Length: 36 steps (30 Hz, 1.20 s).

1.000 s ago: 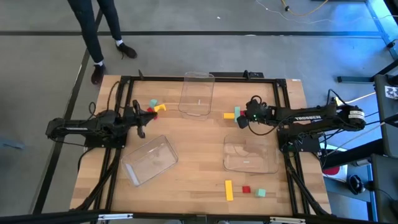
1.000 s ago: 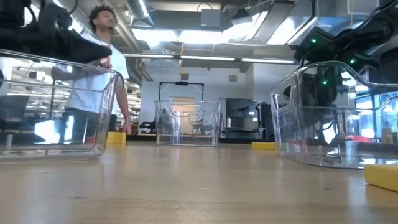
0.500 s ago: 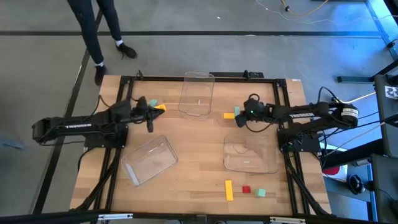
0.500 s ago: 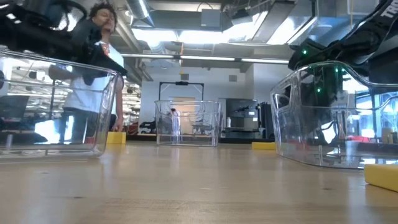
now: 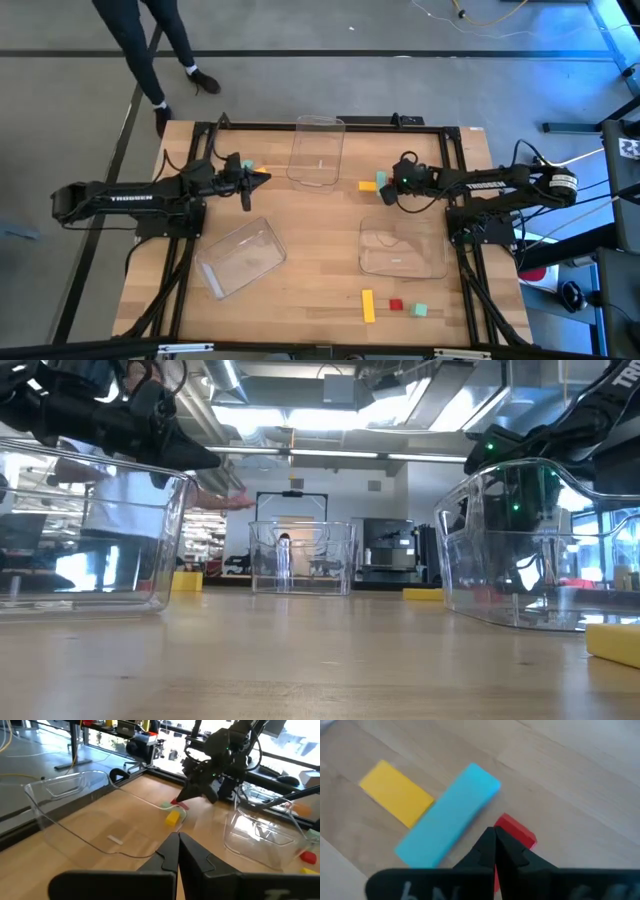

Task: Sort & place blocks by color
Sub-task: Put the top right red block into the bottom right transparent bin

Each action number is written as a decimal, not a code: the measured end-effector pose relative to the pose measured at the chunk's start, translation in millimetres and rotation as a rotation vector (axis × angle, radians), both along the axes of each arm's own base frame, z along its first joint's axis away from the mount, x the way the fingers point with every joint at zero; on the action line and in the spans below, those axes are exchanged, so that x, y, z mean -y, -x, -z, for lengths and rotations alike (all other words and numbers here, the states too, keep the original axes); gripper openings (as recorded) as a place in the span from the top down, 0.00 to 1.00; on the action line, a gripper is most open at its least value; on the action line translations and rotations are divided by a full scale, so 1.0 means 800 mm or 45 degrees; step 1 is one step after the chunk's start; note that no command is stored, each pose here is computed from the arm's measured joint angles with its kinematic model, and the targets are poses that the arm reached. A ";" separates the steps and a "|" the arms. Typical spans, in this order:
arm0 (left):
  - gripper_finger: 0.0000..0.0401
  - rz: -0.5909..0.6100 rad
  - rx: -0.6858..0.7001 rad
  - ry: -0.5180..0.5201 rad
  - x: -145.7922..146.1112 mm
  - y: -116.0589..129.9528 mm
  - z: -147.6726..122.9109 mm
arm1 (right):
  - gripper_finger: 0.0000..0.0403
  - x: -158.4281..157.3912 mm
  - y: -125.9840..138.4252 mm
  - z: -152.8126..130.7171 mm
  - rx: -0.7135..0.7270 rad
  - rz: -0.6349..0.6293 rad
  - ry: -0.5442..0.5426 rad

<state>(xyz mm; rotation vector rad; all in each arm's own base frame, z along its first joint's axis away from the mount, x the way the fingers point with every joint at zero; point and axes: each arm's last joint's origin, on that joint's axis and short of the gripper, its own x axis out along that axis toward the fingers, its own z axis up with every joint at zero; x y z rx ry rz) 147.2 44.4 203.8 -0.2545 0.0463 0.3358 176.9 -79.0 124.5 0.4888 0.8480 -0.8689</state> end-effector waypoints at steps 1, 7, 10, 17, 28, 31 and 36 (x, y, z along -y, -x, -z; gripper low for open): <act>1.00 0.000 -0.003 -0.009 0.000 0.000 0.000 | 1.00 -0.001 0.002 -0.001 -0.008 0.003 0.000; 1.00 0.001 -0.005 -0.015 0.000 0.000 0.000 | 1.00 -0.005 0.013 -0.013 -0.035 0.001 -0.014; 1.00 0.001 -0.005 -0.015 0.000 0.000 0.000 | 1.00 -0.005 0.014 -0.028 -0.052 0.015 -0.006; 1.00 0.001 -0.004 -0.016 0.000 0.000 0.000 | 0.98 -0.007 0.013 -0.057 0.082 0.022 0.008; 1.00 0.001 -0.004 -0.016 0.000 0.000 0.000 | 0.73 -0.008 0.013 -0.059 0.161 0.119 -0.046; 1.00 0.001 -0.004 -0.016 0.000 0.000 0.000 | 0.56 -0.007 0.012 -0.055 0.158 0.185 -0.054; 1.00 0.001 -0.005 -0.016 0.000 0.000 0.000 | 0.33 -0.005 0.012 -0.041 0.148 0.443 -0.105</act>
